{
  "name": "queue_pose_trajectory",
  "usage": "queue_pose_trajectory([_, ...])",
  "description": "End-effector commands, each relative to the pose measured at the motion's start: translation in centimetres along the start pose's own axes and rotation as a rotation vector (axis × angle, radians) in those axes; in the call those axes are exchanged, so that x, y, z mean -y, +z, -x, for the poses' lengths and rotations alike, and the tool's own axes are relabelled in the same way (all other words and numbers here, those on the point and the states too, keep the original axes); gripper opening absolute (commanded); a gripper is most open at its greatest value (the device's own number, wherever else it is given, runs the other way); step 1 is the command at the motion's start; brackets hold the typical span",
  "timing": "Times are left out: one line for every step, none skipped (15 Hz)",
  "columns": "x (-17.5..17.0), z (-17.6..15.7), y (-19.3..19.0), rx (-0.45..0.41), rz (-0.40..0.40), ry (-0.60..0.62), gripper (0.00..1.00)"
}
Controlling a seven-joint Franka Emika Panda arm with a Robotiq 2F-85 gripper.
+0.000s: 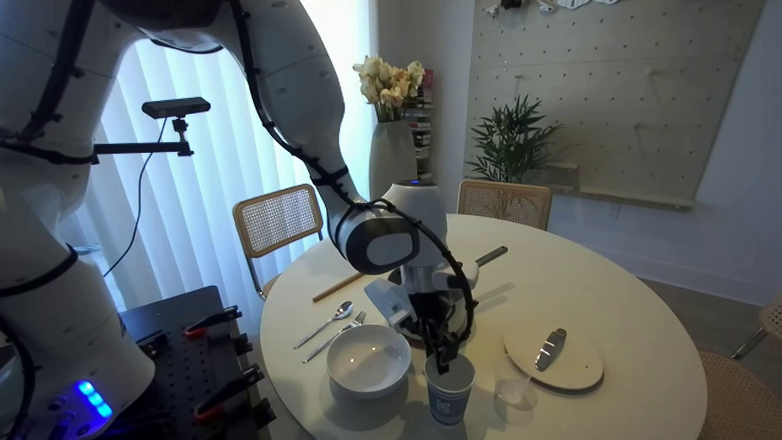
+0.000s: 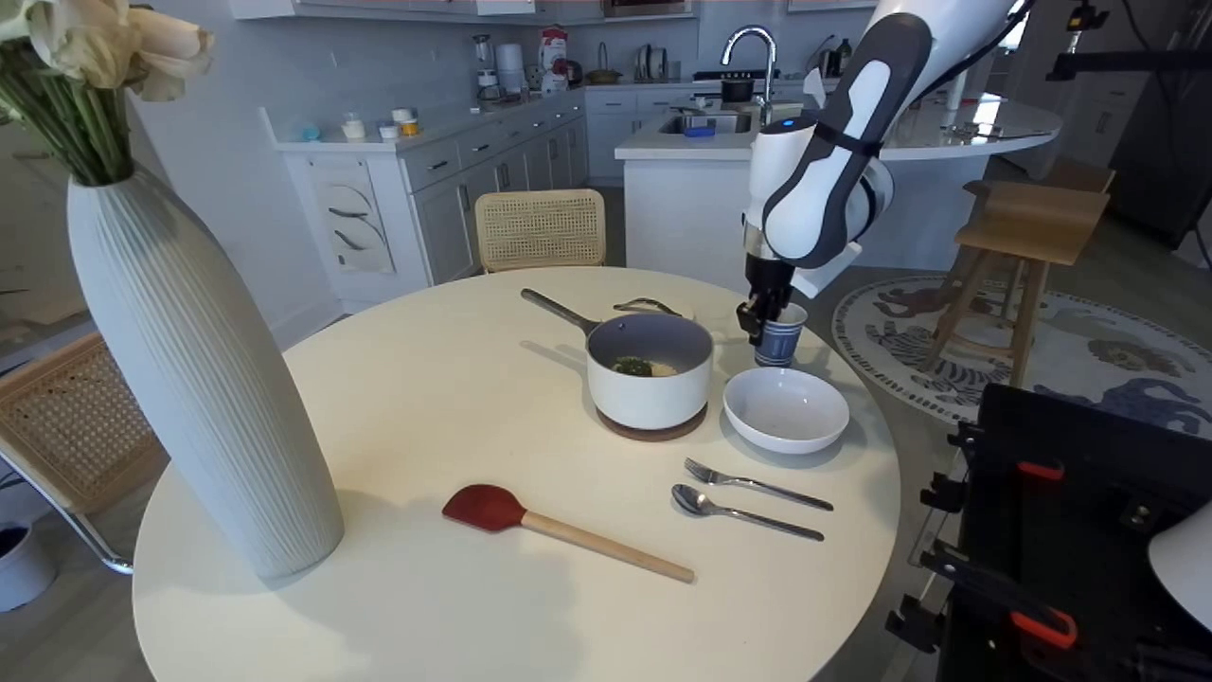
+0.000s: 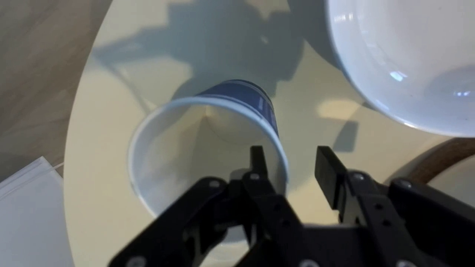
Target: Swap the places of the cup and the cutlery
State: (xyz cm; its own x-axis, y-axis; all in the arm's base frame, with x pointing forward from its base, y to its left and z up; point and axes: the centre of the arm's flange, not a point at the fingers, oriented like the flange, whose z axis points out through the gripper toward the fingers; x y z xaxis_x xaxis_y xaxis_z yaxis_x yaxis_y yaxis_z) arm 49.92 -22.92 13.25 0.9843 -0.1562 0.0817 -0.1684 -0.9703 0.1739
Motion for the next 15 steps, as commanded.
queue_pose_trajectory([0.1, 0.4, -0.4, -0.008, -0.022, -0.012, 0.74])
queue_pose_trajectory([0.2, 0.3, -0.5, -0.002, -0.023, -0.014, 0.81])
queue_pose_trajectory([0.3, 0.2, -0.7, 0.008, -0.025, -0.020, 0.89])
queue_pose_trajectory([0.4, 0.0, -0.9, 0.013, -0.028, -0.023, 0.95])
queue_pose_trajectory([0.5, -0.2, -1.2, 0.018, -0.032, -0.028, 1.00])
queue_pose_trajectory([0.6, -0.3, -1.5, 0.022, -0.037, -0.034, 1.00])
queue_pose_trajectory([0.7, -0.4, -1.9, 0.023, -0.042, -0.035, 1.00])
queue_pose_trajectory([0.8, -0.6, -2.4, 0.027, -0.050, -0.041, 1.00])
queue_pose_trajectory([0.9, -0.7, -2.8, 0.030, -0.057, -0.048, 1.00])
queue_pose_trajectory([1.0, -0.9, -3.4, 0.032, -0.059, -0.049, 1.00])
queue_pose_trajectory([1.1, -1.0, -4.0, 0.032, -0.059, -0.056, 1.00])
queue_pose_trajectory([1.0, -1.1, -4.8, 0.031, -0.058, -0.057, 1.00])
queue_pose_trajectory([1.0, -1.2, -5.8, 0.027, -0.054, -0.061, 1.00])
queue_pose_trajectory([0.9, -1.2, -6.7, 0.022, -0.046, -0.066, 1.00])
queue_pose_trajectory([0.8, -1.3, -7.7, 0.016, -0.039, -0.069, 1.00])
